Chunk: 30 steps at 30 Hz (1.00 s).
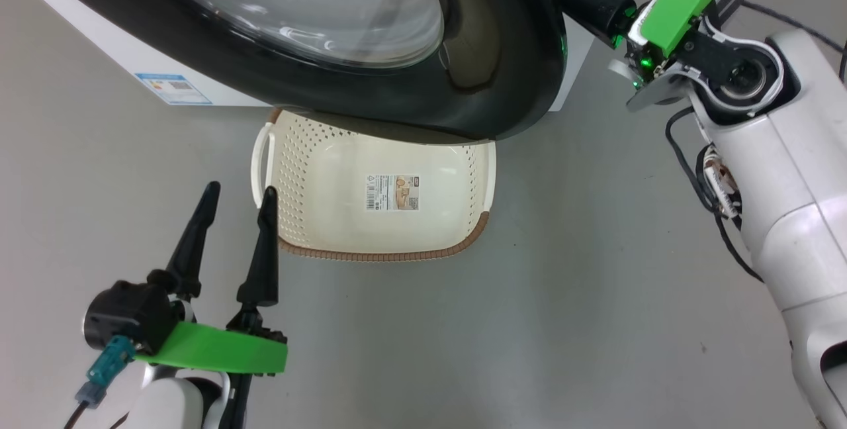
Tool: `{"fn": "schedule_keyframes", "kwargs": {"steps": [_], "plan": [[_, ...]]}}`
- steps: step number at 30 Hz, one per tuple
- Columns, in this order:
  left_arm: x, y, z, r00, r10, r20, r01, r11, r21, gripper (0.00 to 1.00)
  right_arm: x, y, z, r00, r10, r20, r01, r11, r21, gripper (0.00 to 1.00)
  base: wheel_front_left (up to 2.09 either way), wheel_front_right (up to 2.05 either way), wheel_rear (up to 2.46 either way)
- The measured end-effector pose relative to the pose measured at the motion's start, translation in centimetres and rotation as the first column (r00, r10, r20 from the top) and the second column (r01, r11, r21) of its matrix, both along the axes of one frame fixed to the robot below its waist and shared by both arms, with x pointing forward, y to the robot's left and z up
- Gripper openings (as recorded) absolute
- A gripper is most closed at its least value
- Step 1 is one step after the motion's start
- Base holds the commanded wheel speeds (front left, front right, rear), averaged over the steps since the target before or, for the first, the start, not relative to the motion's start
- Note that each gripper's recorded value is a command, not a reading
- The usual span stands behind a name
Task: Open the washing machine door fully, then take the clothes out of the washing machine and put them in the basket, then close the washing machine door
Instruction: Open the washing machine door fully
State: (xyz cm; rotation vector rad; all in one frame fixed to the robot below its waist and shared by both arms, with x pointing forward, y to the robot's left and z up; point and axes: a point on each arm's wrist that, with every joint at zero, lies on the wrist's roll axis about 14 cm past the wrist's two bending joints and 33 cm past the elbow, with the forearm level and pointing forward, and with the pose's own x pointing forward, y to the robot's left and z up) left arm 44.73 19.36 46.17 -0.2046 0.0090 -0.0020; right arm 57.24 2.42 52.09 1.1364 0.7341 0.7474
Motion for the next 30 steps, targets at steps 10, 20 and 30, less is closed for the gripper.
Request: {"fn": "schedule_keyframes", "kwargs": {"steps": [10,20,30], "plan": [[0.3,-0.3,0.1,1.0,-0.007,0.006,0.007,1.0,-0.007,1.0,1.7,-3.9,0.3,0.945,-0.299,0.131,0.302,0.953,-0.002,1.0,0.0,0.0,0.0],[0.6,-1.4,0.2,0.999,-0.036,0.014,0.036,0.999,-0.012,1.0,-0.2,-9.6,-1.2,0.722,-0.46,0.517,0.603,0.784,-0.145,1.0,0.0,0.0,0.0],[0.7,-1.9,1.0,0.998,-0.052,0.037,0.052,0.999,-0.001,1.0,-3.7,-13.6,-0.5,0.559,-0.349,0.753,0.729,0.639,-0.245,1.0,0.0,0.0,0.0]]}}
